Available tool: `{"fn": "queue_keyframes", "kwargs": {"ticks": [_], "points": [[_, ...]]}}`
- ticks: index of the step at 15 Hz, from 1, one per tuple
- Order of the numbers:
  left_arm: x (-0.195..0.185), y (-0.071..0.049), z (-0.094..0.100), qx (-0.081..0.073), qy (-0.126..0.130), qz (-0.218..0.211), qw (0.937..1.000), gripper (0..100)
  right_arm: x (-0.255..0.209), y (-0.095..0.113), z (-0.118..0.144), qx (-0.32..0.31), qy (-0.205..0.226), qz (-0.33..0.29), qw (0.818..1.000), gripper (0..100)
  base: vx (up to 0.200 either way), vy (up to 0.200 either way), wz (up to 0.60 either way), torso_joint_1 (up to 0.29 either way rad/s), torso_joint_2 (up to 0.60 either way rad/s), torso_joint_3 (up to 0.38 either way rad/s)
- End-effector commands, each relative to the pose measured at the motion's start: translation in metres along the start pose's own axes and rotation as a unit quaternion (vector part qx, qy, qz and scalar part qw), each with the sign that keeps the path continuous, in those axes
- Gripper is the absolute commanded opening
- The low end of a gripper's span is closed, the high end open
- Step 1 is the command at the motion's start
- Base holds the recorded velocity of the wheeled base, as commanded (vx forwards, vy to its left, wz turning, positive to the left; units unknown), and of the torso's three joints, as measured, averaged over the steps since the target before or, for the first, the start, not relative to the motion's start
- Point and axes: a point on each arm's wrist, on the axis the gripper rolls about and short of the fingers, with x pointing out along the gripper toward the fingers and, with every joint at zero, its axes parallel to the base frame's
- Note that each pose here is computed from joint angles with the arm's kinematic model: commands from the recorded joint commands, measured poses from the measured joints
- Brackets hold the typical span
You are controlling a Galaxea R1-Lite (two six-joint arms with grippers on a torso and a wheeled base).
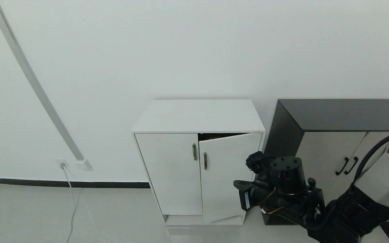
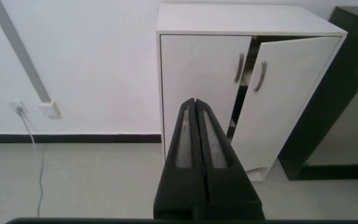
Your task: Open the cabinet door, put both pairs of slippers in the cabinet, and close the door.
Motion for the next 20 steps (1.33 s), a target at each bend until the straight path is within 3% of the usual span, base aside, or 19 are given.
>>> {"fn": "queue_keyframes", "kwargs": {"ticks": [1, 6, 15, 20], "points": [[0.0, 0.0, 0.0, 0.0, 0.0, 0.0, 1.0, 0, -0.001, -0.001, -0.016, -0.003, 0.02, 0.018, 1.0, 0, 0.0, 0.0, 0.0, 0.0, 0.0, 0.0], [0.0, 0.0, 0.0, 0.0, 0.0, 0.0, 1.0, 0, 0.008, 0.003, -0.037, -0.017, 0.03, 0.039, 0.999, 0, 0.0, 0.0, 0.0, 0.0, 0.0, 0.0], [0.0, 0.0, 0.0, 0.0, 0.0, 0.0, 1.0, 0, 0.018, 0.004, -0.047, -0.018, 0.043, 0.038, 0.998, 0, 0.2, 0.0, 0.0, 0.001, 0.0, 0.0], [0.0, 0.0, 0.0, 0.0, 0.0, -0.001, 1.0, 0, 0.04, 0.003, -0.046, -0.012, 0.03, 0.036, 0.999, 0, 0.0, 0.0, 0.0, 0.0, 0.0, 0.0]]}}
